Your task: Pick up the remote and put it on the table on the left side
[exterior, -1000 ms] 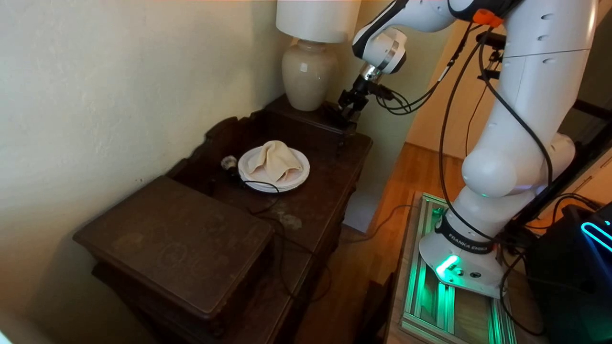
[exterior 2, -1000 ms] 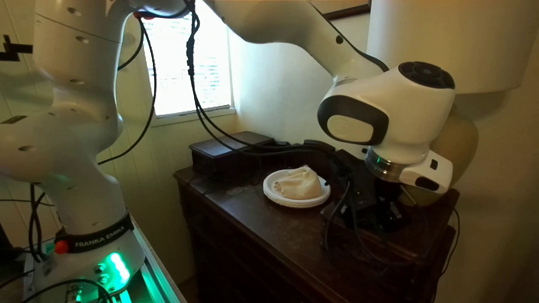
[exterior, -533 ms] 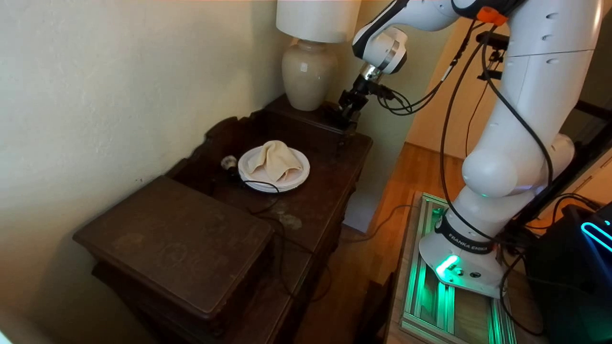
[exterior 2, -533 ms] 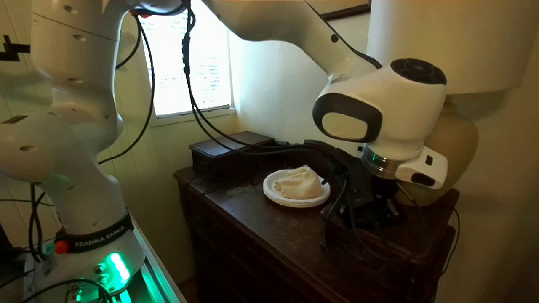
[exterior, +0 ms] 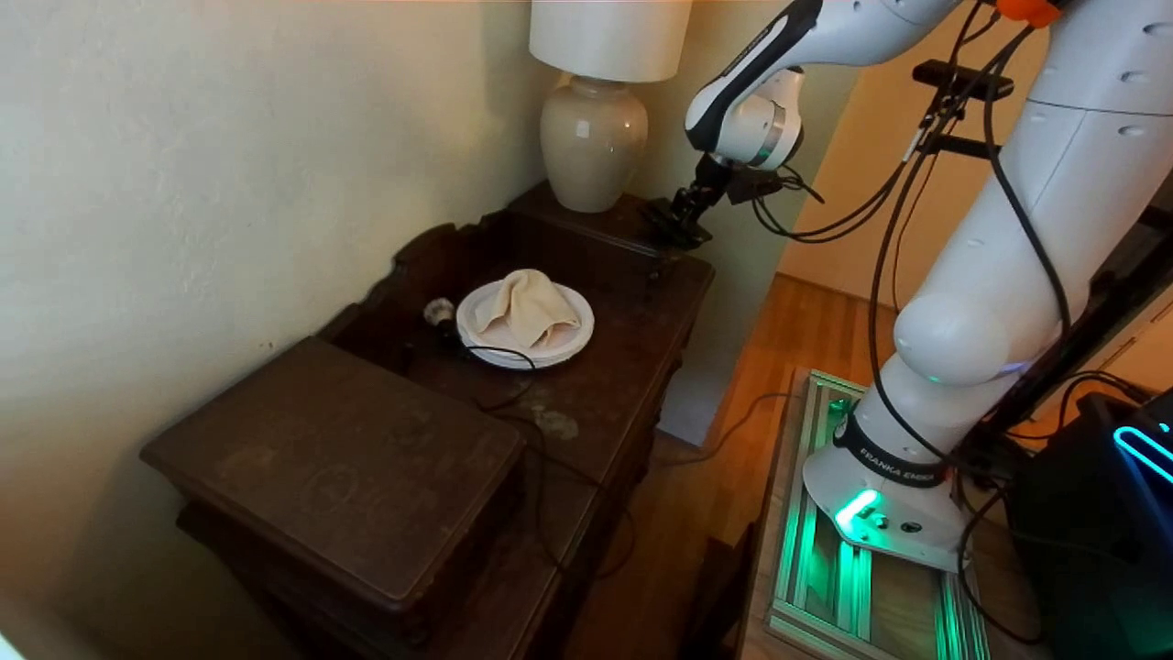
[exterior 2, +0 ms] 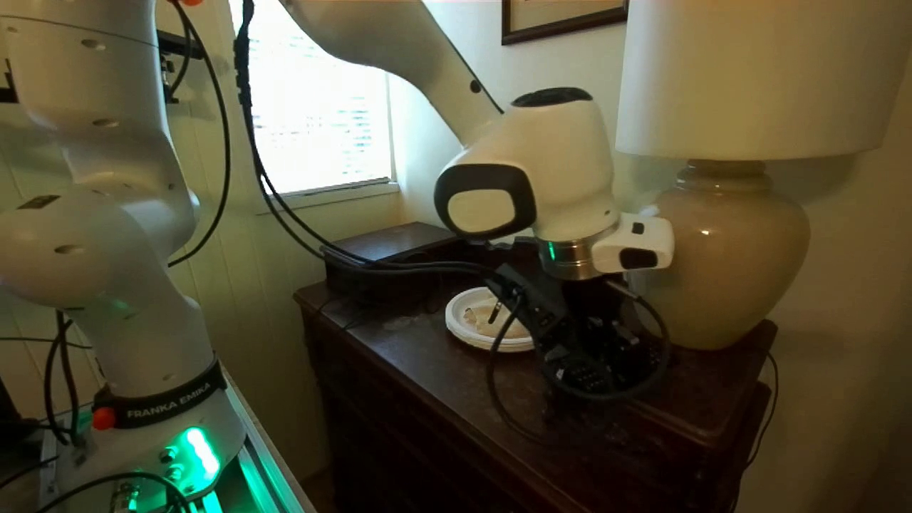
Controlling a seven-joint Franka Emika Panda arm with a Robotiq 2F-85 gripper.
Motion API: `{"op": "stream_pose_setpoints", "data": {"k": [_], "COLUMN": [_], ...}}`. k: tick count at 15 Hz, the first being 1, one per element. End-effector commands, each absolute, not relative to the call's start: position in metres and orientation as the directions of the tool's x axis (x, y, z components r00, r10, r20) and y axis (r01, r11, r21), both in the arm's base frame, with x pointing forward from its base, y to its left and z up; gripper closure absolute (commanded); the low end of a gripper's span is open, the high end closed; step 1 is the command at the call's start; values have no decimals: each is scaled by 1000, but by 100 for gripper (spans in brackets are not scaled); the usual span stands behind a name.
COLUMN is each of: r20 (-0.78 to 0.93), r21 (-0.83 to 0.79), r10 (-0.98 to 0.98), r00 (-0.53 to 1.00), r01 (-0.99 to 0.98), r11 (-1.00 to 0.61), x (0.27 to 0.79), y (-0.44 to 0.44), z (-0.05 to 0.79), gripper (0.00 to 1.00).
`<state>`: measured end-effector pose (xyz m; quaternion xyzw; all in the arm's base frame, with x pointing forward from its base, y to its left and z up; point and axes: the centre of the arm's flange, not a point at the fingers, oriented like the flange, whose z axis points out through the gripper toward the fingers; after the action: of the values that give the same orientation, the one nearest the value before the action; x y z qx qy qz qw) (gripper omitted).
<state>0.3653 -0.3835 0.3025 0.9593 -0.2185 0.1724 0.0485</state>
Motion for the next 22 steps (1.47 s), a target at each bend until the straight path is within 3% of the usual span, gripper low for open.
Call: {"op": "stream_pose_setpoints", "data": {"k": [1,11,12,13,17,18,22], "r20": [426,463,465,464,459,459,429], "r21": [160,548,481,491,486,486,662], "r10": [-240,233,154,164,160,160,332], "r00": [872,855,872,870,874,874,840], "r01": [-333,-70,-103,-98,-96,-96,-42], "r11": [-929,-833,-870,-866,-869,-869,-748], "x": [331,323,328,328,328,328,328], "y": [-322,-271,-287,-287,-287,-287,-267], "z": [312,310,298,298,295,295,321], "gripper": [65,65,65,40,40,65,65]}}
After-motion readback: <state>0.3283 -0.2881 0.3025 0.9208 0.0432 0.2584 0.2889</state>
